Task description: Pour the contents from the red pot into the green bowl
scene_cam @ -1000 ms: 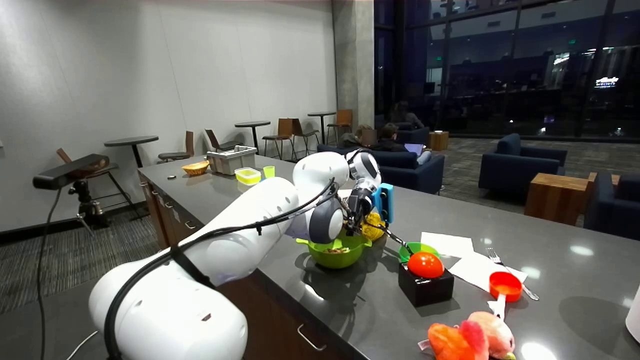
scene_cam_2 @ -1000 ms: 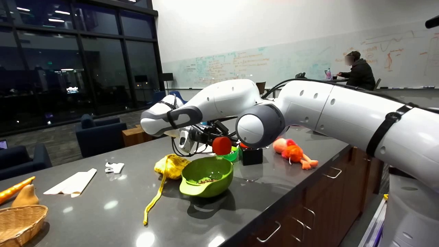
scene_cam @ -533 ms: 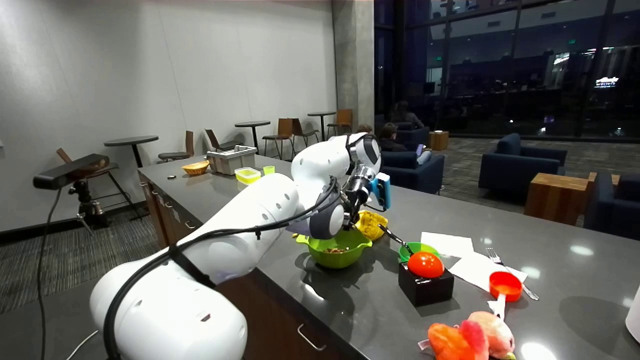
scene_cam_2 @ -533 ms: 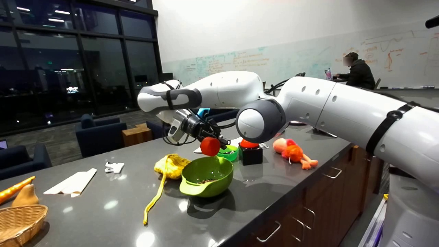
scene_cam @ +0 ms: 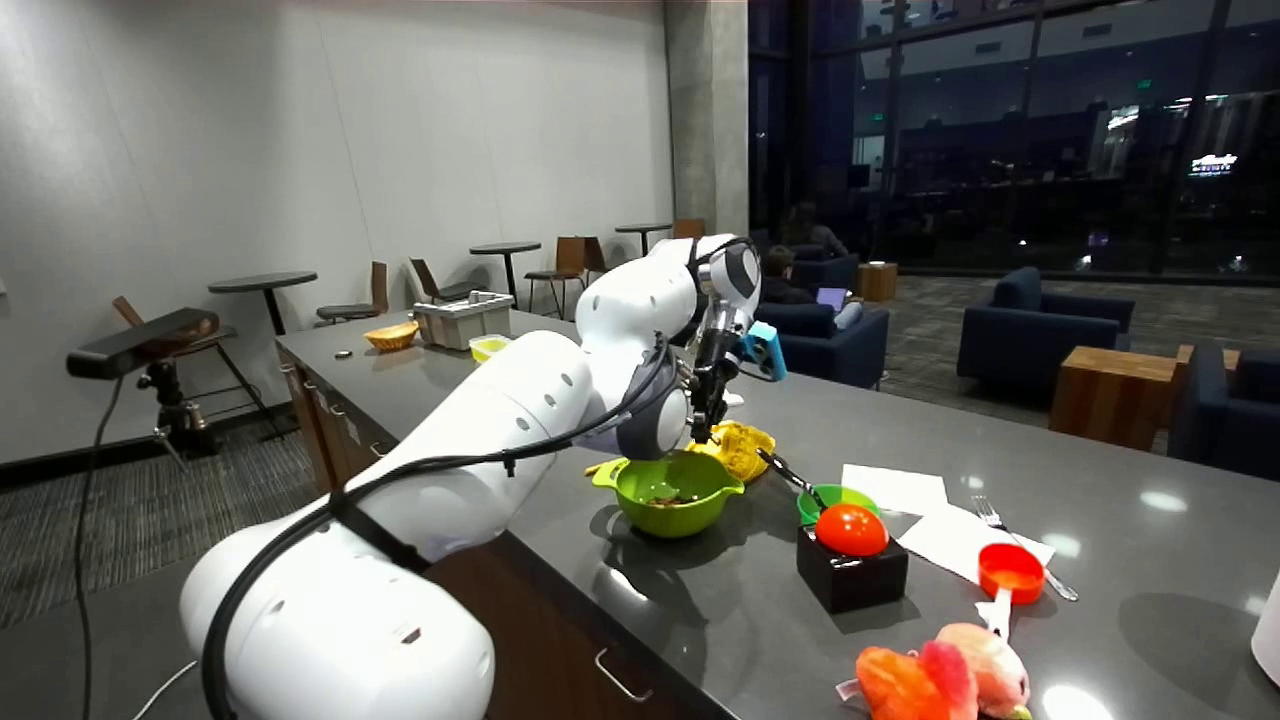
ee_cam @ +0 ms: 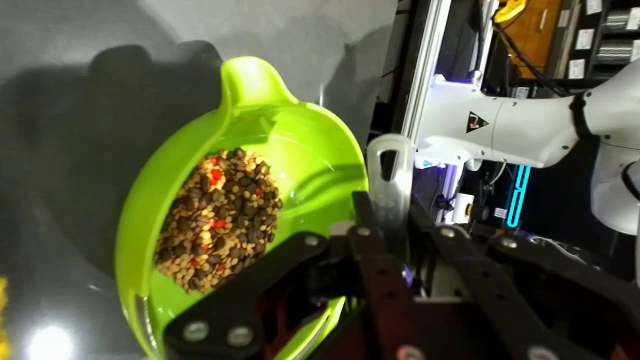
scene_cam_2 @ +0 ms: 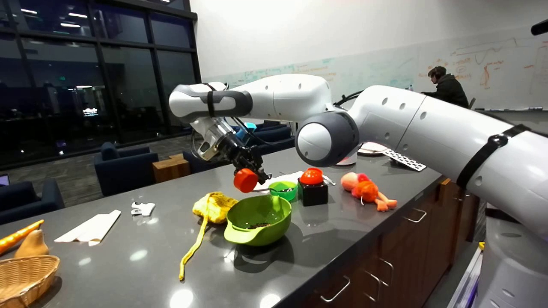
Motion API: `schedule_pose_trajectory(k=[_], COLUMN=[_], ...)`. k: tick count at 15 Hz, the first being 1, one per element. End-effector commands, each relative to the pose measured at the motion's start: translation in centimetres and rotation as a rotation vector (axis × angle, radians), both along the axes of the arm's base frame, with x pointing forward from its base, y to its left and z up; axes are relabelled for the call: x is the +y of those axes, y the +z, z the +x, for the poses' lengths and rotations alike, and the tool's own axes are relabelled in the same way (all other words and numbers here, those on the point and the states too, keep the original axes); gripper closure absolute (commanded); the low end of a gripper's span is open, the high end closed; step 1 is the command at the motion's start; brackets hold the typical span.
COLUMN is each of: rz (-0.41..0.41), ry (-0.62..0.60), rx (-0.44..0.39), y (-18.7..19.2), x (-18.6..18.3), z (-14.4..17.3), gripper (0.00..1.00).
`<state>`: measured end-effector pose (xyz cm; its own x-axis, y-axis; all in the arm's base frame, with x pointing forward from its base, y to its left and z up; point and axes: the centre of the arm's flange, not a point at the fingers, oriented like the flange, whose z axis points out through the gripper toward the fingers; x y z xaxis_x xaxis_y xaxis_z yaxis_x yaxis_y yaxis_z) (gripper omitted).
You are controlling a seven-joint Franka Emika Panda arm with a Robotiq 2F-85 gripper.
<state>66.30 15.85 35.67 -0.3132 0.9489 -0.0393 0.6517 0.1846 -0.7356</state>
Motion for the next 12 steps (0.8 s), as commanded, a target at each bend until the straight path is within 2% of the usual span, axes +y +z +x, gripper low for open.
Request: schedule_pose_trajectory(k=[1,5,12], rz=[-0.004,0.003,-0.078], ry=[-0.023,-0.07,-0.244], rx=[-0.15,-0.326,-0.667], y=[3.4,5.7,6.6], x=[-0.5,-1.8,-6.7], z=[0.4,0.6,2.6], gripper=[0.96,0.96,0.96])
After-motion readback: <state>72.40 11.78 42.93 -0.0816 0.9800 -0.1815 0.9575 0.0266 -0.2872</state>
